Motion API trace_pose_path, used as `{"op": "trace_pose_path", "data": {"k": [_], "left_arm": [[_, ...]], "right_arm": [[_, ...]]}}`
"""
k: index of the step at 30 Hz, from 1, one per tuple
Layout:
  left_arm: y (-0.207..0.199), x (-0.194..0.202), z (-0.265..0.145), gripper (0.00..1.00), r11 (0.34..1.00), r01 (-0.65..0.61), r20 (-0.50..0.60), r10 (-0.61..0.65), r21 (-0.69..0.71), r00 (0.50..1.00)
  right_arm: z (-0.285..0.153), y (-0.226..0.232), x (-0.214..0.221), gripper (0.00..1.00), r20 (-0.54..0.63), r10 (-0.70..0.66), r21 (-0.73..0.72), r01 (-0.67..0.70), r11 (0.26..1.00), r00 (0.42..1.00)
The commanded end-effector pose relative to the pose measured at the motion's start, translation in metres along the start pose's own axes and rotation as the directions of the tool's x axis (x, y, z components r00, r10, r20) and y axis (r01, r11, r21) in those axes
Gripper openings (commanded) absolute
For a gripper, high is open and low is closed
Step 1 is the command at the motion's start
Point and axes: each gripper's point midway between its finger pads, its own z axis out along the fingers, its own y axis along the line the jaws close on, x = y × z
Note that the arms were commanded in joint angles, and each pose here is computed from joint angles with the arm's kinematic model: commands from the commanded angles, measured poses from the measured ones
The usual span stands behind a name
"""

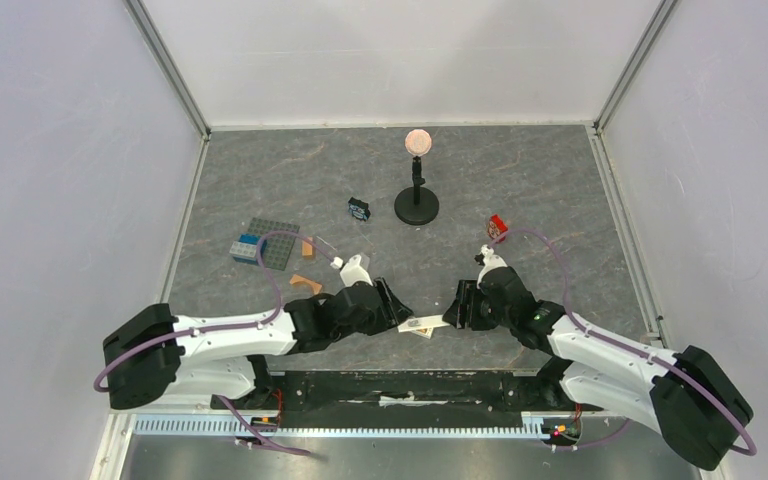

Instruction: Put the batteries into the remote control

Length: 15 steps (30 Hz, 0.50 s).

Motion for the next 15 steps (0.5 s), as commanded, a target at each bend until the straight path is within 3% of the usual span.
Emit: {"op": "trace_pose_path", "data": {"k": [1,15], "left_arm": [[0.001,-0.001,-0.002,0.55,0.998,0.068,0.019,-0.068,0.005,0.997],[0.015,0.019,0.014,0.54,0.989,0.146,-0.031,-0.146,-0.002,0.989]], "right_arm": [[0.001,-0.017,0.022,0.55,-0.079,-0.013,0.057,0.018,0.998,0.997],[0.002,-0.020,0.026,0.54,-0.086,-0.008,0.063,0.014,0.998,0.996]]}}
